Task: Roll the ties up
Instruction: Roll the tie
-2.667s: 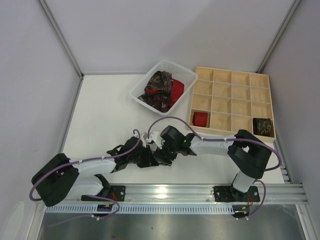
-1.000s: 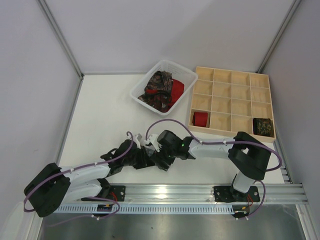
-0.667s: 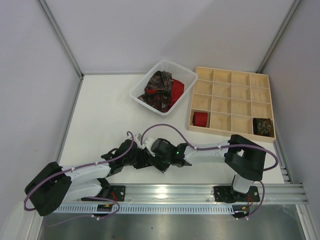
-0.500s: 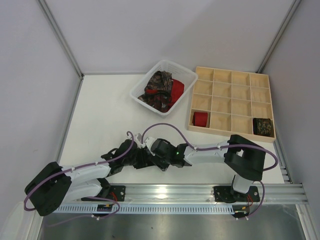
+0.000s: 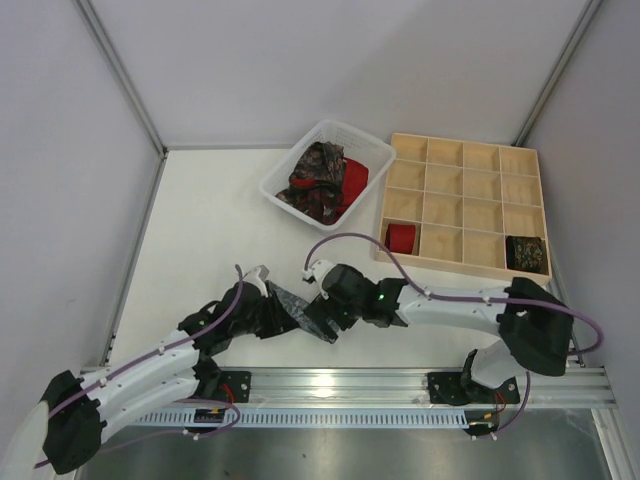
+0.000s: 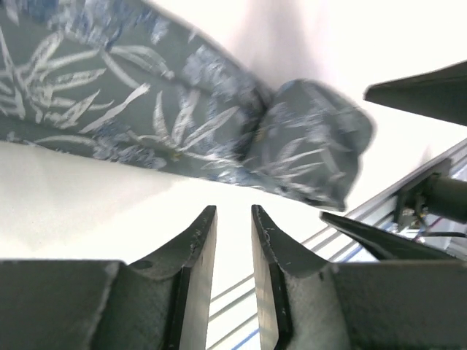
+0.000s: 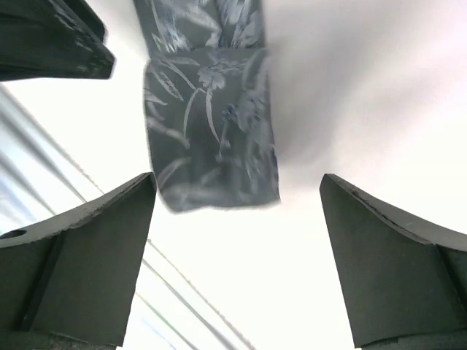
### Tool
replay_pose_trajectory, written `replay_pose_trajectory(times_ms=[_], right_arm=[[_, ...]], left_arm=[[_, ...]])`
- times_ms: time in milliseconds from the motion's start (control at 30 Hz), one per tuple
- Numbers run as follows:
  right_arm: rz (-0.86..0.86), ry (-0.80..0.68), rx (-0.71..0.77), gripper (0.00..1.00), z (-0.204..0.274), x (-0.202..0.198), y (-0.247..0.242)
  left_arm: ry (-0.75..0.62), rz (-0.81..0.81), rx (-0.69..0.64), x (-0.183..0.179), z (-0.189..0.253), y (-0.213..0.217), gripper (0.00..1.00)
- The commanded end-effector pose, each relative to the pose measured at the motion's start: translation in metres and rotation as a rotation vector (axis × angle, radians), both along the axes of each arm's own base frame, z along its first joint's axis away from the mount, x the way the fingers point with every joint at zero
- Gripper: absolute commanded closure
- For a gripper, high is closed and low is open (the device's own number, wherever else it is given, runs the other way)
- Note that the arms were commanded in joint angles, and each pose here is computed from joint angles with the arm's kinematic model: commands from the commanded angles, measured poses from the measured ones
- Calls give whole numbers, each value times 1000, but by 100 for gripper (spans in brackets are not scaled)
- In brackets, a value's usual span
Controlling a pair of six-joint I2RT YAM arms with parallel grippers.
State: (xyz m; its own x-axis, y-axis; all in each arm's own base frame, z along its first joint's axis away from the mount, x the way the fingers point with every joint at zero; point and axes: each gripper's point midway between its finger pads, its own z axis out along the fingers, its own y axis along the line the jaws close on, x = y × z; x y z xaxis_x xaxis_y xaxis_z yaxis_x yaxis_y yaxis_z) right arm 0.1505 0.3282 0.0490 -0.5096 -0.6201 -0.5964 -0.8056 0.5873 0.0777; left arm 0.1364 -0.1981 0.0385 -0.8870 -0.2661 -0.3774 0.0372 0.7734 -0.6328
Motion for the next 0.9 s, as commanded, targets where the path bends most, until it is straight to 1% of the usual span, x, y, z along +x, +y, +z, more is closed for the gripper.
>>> replay_pose_trajectory(times_ms=[0,33,67,100,133,167,200,233,267,300,367,400,433,467,500,533,600,667,700,767,800,833,867], right_arm=[[-100,37,141,0,57,4,3],[-129,50,158,0,63,5,0],[-165,80,219,0,80,1,-1],[-209,97,243,0,85,4,-5],[-252,116,270,0,91,5,-9],[-361,192,304,0,94,2,-15],[-436,256,313,0,89,7,-25],[-500,319,308,0,81,5,-32],[-576,420,346,0,80,-1,-34],[-653,488,324,0,58,-7,-47],[-686,575,444,1,62,-12,-40],[-735,660,521,2,49,-19,-36],[-750,693,573,2,49,-21,-34],[-776,731,607,5,43,-24,-35],[-797,765,680,7,49,-22,-32],[-791,766,737,9,45,-22,-32],[-783,749,780,11,48,-19,-29],[-792,706,773,10,44,-14,-28],[-802,713,763,10,38,-14,-28],[-790,735,790,10,41,-12,-20],[-789,742,783,9,40,-13,-16],[-804,750,740,9,28,-16,-14],[-797,752,738,9,30,-16,-9]], left_arm=[[-73,16,10,16,30,1,69],[-92,6,-6,21,41,-4,70],[-87,-22,-18,21,46,-10,70],[-69,-54,4,22,42,-15,72],[-88,-73,-10,29,55,-24,75],[-89,-93,-11,32,58,-29,78],[-74,-136,-4,32,55,-36,80],[-106,-152,-27,39,67,-45,81],[-106,-171,-33,40,70,-49,81],[-97,-196,-20,42,65,-53,82],[-101,-230,-31,46,71,-62,82],[-84,-262,-31,45,67,-68,83],[-71,-275,-29,45,64,-70,84],[-61,-287,-23,45,61,-71,84],[-54,-295,-22,44,59,-72,84],[-34,-301,-10,44,52,-72,84],[-23,-310,-2,43,46,-73,84],[-13,-305,18,45,37,-72,84],[-5,-308,22,45,35,-73,85],[1,-307,31,46,30,-72,85],[2,-302,40,46,27,-71,85],[1,-289,54,47,24,-68,85],[1,-286,55,48,22,-68,85]])
